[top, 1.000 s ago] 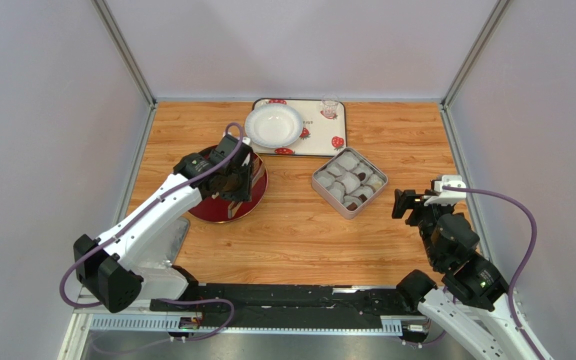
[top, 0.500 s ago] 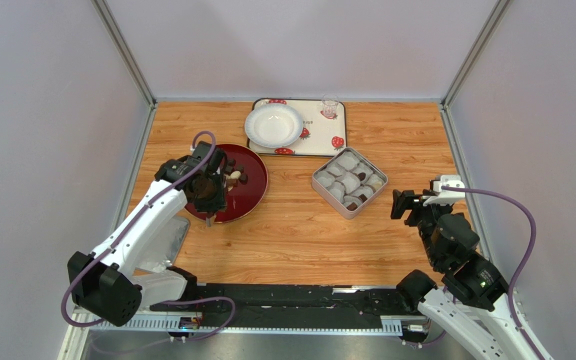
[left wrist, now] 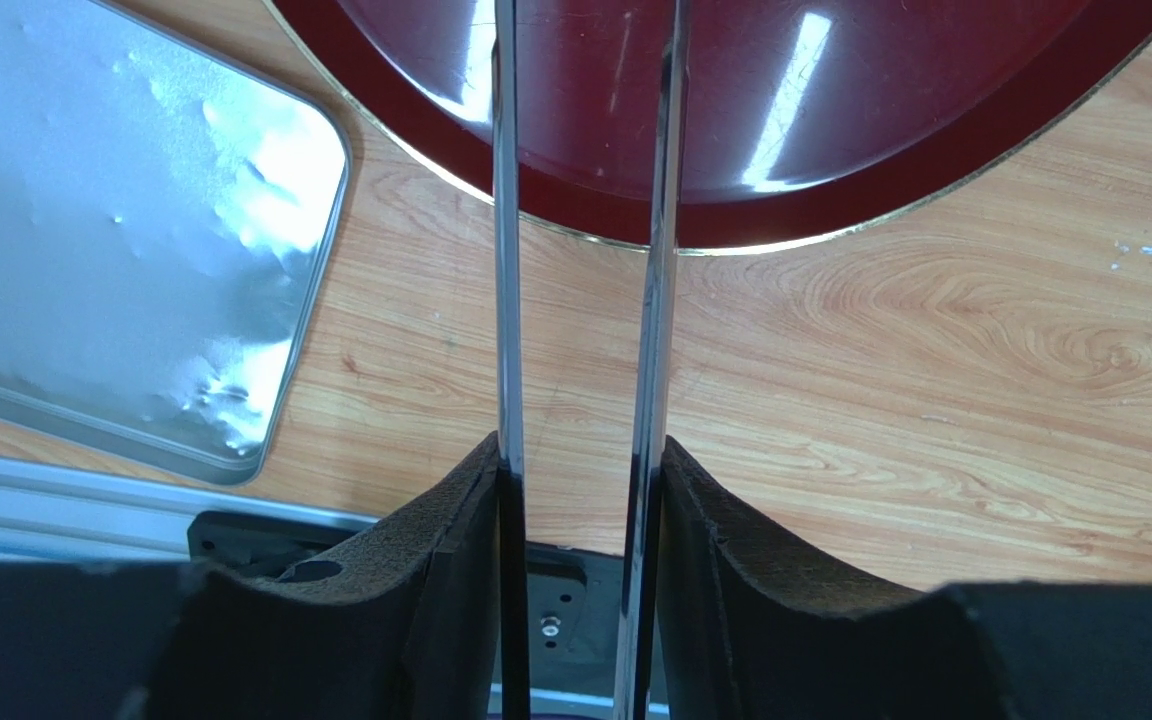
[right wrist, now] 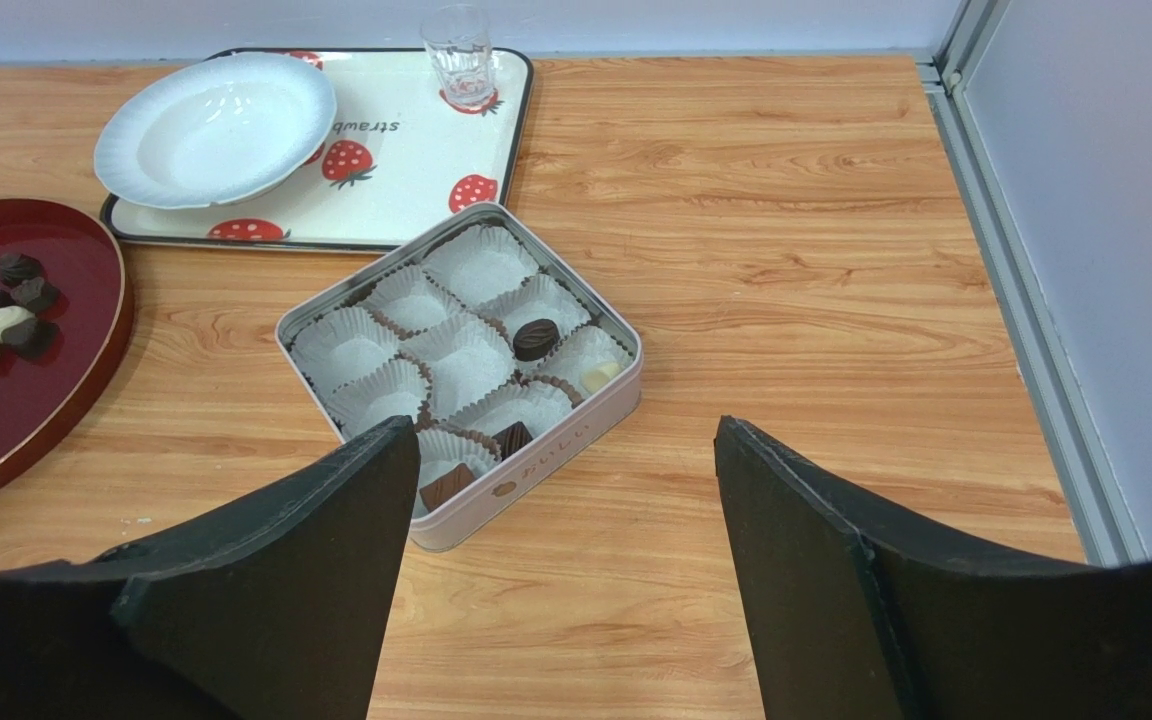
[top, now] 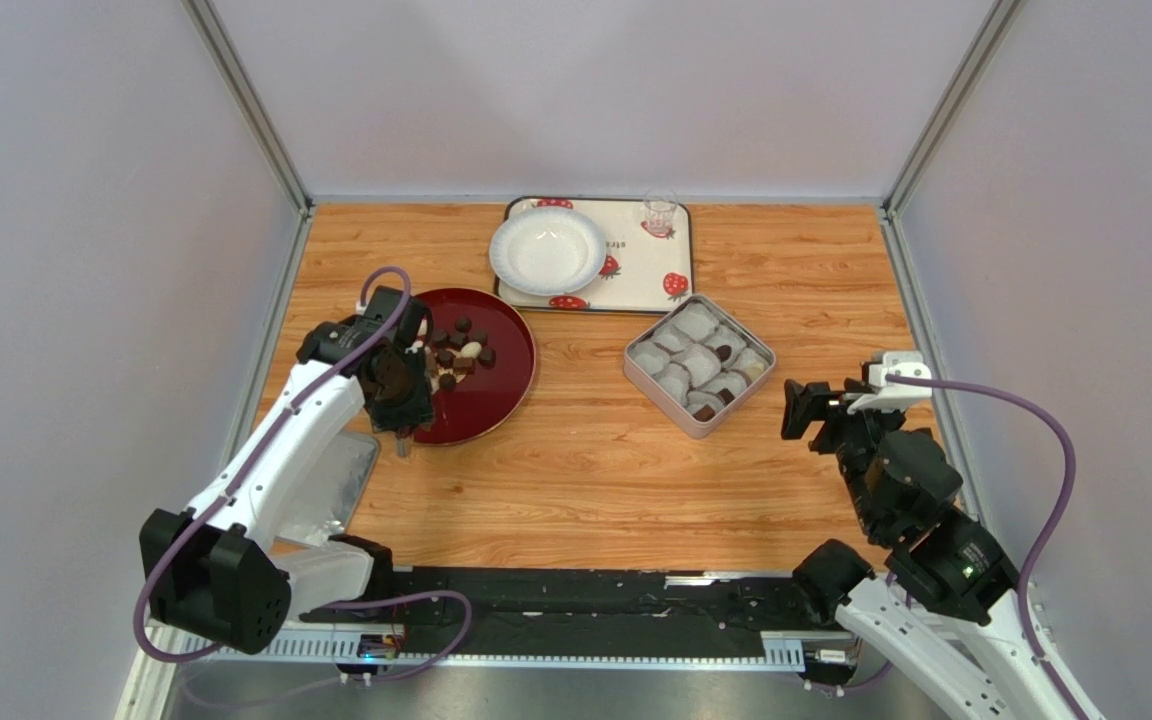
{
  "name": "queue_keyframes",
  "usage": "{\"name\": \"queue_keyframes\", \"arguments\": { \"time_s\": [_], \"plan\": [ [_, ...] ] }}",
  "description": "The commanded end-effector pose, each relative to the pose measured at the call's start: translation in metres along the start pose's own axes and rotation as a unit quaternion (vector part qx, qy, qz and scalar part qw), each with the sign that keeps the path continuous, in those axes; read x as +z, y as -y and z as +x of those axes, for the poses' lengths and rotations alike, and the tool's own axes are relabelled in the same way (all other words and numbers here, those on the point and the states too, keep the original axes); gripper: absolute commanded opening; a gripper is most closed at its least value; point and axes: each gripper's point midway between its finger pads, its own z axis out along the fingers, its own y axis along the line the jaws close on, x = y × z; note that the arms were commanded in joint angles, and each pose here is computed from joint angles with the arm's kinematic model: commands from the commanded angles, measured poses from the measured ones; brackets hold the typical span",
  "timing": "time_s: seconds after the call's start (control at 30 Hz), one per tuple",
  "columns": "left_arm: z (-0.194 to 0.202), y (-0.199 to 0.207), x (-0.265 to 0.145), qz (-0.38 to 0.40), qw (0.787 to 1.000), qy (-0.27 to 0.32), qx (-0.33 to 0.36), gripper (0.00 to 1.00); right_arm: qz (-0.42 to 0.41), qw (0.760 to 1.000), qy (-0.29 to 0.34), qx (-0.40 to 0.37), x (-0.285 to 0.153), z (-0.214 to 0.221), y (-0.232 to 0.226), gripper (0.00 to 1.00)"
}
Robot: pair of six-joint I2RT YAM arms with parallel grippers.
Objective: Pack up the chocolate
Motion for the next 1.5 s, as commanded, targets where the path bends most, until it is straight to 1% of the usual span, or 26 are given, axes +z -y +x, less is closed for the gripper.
{"name": "queue_keyframes", "arguments": {
  "time_s": [0.0,0.57,0.83,0.93,0.97,1.0,1.07,1.17,1.27,1.47],
  "plan": [
    [-0.005,-0.002,0.000,0.002,1.000,0.010,0.000,0.47,-0.010,0.999,0.029,0.018,-0.002,-0.015,-0.003,0.77],
    [0.002,0.009,0.019,0.021,1.000,-0.015,-0.008,0.47,-0.010,0.999,0.030,0.016,-0.002,-0.014,-0.002,0.77],
    [0.007,0.000,0.017,0.003,1.000,-0.016,-0.010,0.46,-0.010,0.999,0.029,0.015,-0.002,-0.014,-0.003,0.77],
    [0.006,-0.002,0.015,0.000,1.000,-0.015,-0.008,0.42,-0.012,0.999,0.029,0.014,-0.001,-0.014,-0.004,0.77],
    [0.006,-0.002,0.014,0.000,1.000,-0.014,-0.007,0.39,-0.012,0.999,0.029,0.015,-0.002,-0.014,-0.004,0.77],
    [0.007,-0.003,0.012,-0.003,1.000,-0.016,-0.006,0.38,-0.012,0.999,0.029,0.015,-0.002,-0.014,-0.003,0.77],
    [0.005,-0.005,0.007,-0.001,1.000,-0.008,-0.003,0.33,-0.010,0.999,0.030,0.015,-0.002,-0.014,-0.003,0.77],
    [0.005,-0.004,-0.001,0.005,1.000,-0.003,-0.003,0.27,-0.012,0.999,0.028,0.015,-0.001,-0.013,-0.004,0.77],
    [0.005,-0.005,-0.007,0.012,1.000,0.007,-0.001,0.26,-0.013,0.999,0.029,0.016,-0.001,-0.014,-0.004,0.77],
    [0.011,0.000,-0.007,0.029,1.000,-0.005,0.002,0.27,-0.012,0.999,0.029,0.014,-0.001,-0.014,-0.004,0.77]
  ]
}}
